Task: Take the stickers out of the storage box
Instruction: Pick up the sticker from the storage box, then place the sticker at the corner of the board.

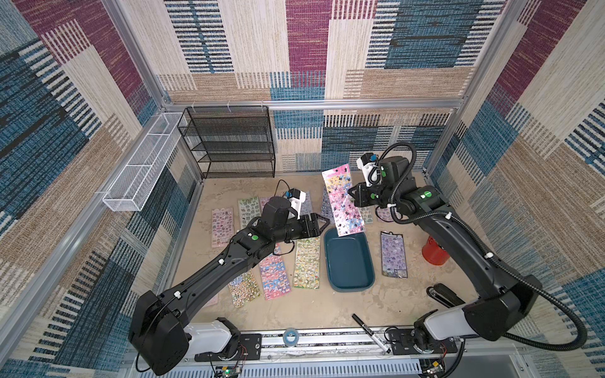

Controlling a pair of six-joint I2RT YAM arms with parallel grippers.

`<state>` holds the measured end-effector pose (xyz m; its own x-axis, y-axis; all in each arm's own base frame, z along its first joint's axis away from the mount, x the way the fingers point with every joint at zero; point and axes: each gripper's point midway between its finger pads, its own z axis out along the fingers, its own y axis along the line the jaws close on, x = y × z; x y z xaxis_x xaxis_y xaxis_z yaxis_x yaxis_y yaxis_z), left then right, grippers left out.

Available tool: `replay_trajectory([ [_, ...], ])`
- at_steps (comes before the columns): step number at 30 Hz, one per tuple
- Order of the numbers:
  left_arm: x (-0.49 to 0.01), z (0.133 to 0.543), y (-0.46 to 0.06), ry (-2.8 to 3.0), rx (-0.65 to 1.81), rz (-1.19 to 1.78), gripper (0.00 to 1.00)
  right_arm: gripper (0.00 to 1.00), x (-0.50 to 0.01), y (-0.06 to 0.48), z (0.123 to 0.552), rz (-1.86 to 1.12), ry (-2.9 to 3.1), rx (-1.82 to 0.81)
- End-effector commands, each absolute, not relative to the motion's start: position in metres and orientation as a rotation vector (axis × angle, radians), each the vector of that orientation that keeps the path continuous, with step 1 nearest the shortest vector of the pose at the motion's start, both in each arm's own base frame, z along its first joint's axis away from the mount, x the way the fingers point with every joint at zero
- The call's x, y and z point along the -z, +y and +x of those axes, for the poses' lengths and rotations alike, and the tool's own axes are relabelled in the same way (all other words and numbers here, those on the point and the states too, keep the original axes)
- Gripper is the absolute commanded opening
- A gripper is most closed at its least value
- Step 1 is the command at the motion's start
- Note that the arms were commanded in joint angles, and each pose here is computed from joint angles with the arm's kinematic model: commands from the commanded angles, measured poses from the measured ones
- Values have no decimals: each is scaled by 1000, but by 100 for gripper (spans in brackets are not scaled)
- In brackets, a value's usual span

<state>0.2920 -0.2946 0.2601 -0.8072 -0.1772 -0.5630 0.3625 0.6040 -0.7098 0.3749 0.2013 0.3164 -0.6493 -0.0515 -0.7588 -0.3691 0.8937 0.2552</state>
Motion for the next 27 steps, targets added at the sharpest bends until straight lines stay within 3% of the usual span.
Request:
replay_trajectory([
  [1,-249,292,-289,2261,1091,182,74,0,-298,141,396,-204,2312,-56],
  [11,-206,285,-281,2403,977,214,69,0,-275,79,445,-126,2365,317],
  [27,-167,278,-283,2512,849,308,67,0,-229,4,519,62,2380,643],
])
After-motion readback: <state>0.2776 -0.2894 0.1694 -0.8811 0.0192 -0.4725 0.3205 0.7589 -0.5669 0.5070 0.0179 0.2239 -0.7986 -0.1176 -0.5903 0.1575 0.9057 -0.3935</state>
